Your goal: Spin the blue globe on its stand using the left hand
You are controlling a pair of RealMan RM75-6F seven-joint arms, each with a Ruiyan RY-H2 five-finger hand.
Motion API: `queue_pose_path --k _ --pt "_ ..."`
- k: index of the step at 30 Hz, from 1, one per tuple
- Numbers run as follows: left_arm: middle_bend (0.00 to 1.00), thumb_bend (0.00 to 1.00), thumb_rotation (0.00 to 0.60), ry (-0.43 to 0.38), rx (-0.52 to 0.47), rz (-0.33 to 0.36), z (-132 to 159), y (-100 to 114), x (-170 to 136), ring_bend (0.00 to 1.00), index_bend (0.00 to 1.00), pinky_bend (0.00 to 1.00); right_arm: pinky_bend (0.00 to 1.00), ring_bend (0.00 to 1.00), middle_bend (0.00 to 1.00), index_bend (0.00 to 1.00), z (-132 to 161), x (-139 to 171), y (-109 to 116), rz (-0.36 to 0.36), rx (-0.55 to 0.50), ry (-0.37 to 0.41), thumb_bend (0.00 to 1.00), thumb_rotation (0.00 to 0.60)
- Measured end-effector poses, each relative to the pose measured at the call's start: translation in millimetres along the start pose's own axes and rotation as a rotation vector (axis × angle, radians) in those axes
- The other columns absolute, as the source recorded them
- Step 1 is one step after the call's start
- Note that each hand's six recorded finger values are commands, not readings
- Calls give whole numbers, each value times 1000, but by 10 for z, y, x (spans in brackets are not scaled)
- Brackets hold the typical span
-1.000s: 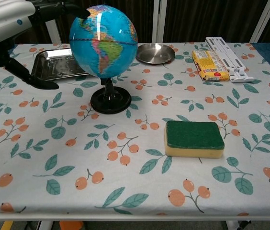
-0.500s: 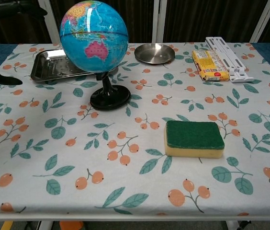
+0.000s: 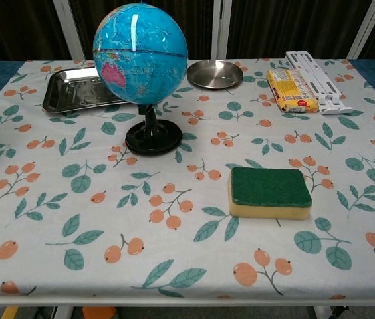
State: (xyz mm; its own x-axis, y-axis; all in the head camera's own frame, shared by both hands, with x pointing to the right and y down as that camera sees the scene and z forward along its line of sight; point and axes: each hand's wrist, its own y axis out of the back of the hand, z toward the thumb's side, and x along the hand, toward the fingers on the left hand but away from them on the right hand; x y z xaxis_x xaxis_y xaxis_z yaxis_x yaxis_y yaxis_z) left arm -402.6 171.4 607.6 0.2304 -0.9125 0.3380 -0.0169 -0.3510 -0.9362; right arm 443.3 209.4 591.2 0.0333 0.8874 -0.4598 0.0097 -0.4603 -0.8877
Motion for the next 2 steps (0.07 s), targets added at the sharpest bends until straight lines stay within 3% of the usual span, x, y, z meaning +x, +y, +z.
queue_pose_path --k 2 --pt "106 16 600 43 15 -2 -145 13 -122 5 92 87 0 0 0 0 11 1 -3 2 3 2 293 600"
